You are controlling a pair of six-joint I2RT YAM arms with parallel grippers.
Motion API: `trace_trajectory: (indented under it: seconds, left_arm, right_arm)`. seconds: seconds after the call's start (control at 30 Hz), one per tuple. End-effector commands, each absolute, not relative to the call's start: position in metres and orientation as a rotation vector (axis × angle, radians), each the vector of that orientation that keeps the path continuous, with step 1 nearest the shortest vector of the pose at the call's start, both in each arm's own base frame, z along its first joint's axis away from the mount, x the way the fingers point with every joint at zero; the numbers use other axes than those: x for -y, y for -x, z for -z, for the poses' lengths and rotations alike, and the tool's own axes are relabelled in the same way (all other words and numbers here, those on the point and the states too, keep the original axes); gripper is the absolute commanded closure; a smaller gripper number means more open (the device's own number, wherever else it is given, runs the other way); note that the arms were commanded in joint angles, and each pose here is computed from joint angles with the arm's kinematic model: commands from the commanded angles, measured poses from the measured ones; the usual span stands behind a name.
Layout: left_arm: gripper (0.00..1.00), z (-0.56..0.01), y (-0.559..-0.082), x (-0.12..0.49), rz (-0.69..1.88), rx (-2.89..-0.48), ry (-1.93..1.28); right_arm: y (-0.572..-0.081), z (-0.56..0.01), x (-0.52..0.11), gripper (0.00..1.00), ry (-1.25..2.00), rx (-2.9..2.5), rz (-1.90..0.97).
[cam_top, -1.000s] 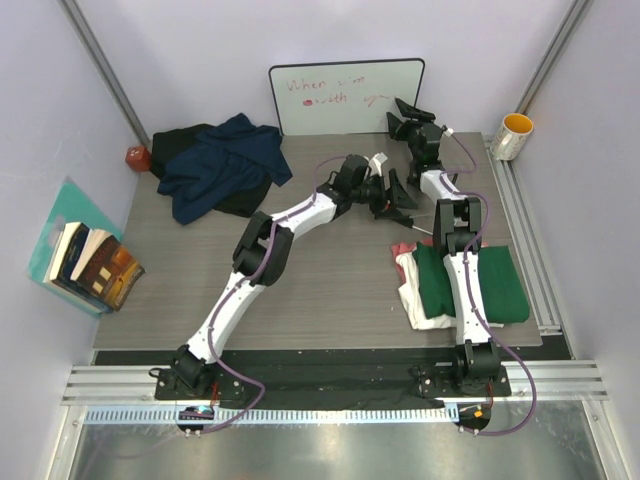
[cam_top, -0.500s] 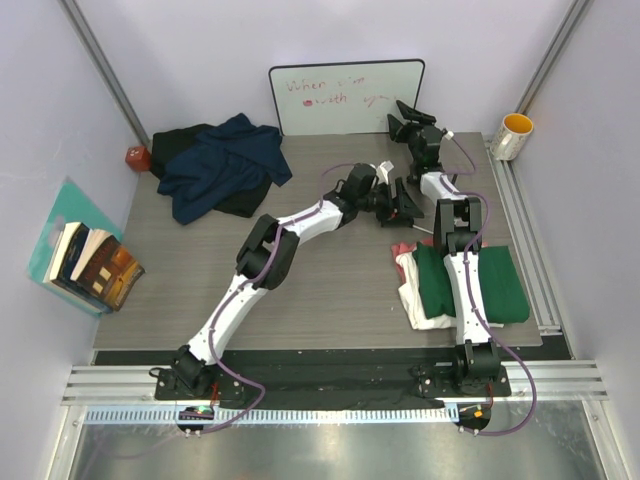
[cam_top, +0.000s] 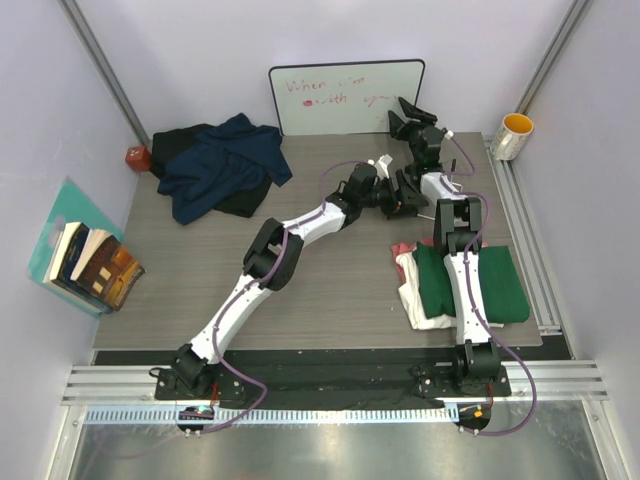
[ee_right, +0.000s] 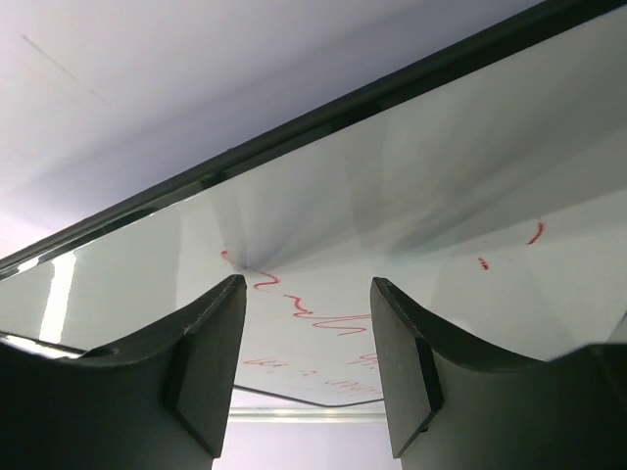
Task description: Fold and stack the t-shirts
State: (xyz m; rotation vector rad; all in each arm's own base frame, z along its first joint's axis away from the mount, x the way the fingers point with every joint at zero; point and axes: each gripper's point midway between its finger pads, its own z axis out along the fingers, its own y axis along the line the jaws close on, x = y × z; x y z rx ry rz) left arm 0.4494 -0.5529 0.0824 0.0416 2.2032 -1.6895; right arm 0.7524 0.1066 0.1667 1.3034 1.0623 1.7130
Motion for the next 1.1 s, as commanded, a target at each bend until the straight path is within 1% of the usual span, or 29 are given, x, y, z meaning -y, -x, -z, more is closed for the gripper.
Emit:
trace_trajectory:
  seconds: [0.0,0.13,0.23,0.27,0.4,0.63,0.77,0.9,0.97,1.0,1.03,1.07]
  left_arm:
    - [0.28,-0.012,-0.474,0.538,1.539,-2.295,0.141]
    - [0.28,-0.001,-0.482,0.530,1.510,-2.314,0.185]
    - [0.28,0.001,-0.490,0.521,1.473,-2.319,0.200]
    - [0.28,0.000,-0.494,0.518,1.468,-2.314,0.209]
    - [0.28,-0.005,-0.513,0.506,1.439,-2.298,0.240]
    - [0.28,-0.012,-0.525,0.492,1.410,-2.286,0.235]
    - [0.28,-0.017,-0.528,0.490,1.407,-2.276,0.241]
    - [0.27,-0.021,-0.531,0.489,1.404,-2.265,0.242]
    - [0.27,-0.020,-0.531,0.489,1.403,-2.267,0.239]
    - [0.27,-0.023,-0.531,0.490,1.406,-2.264,0.232]
    - [0.27,-0.021,-0.529,0.489,1.405,-2.273,0.233]
    - [0.27,-0.021,-0.528,0.489,1.406,-2.276,0.230]
  right_arm:
    - [-0.733,-0.254,-0.102,0.41,-1.138,-0.931,-1.869]
    - [-0.721,-0.298,-0.091,0.41,-1.054,-0.911,-1.884]
    - [-0.716,-0.308,-0.082,0.41,-1.035,-0.928,-1.867]
    - [-0.713,-0.321,-0.064,0.41,-1.021,-0.915,-1.853]
    - [-0.713,-0.314,-0.056,0.43,-1.014,-1.050,-1.799]
    - [-0.704,-0.307,-0.030,0.44,-1.000,-1.127,-1.794]
    - [-0.693,-0.317,-0.031,0.46,-0.939,-1.164,-1.811]
    - [-0.680,-0.324,-0.026,0.47,-0.893,-1.231,-1.760]
    - [-0.672,-0.339,-0.019,0.48,-0.856,-1.251,-1.728]
    - [-0.669,-0.334,-0.015,0.48,-0.860,-1.269,-1.705]
    - [-0.660,-0.353,-0.012,0.48,-0.812,-1.261,-1.665]
    - [-0.657,-0.352,-0.002,0.48,-0.822,-1.260,-1.634]
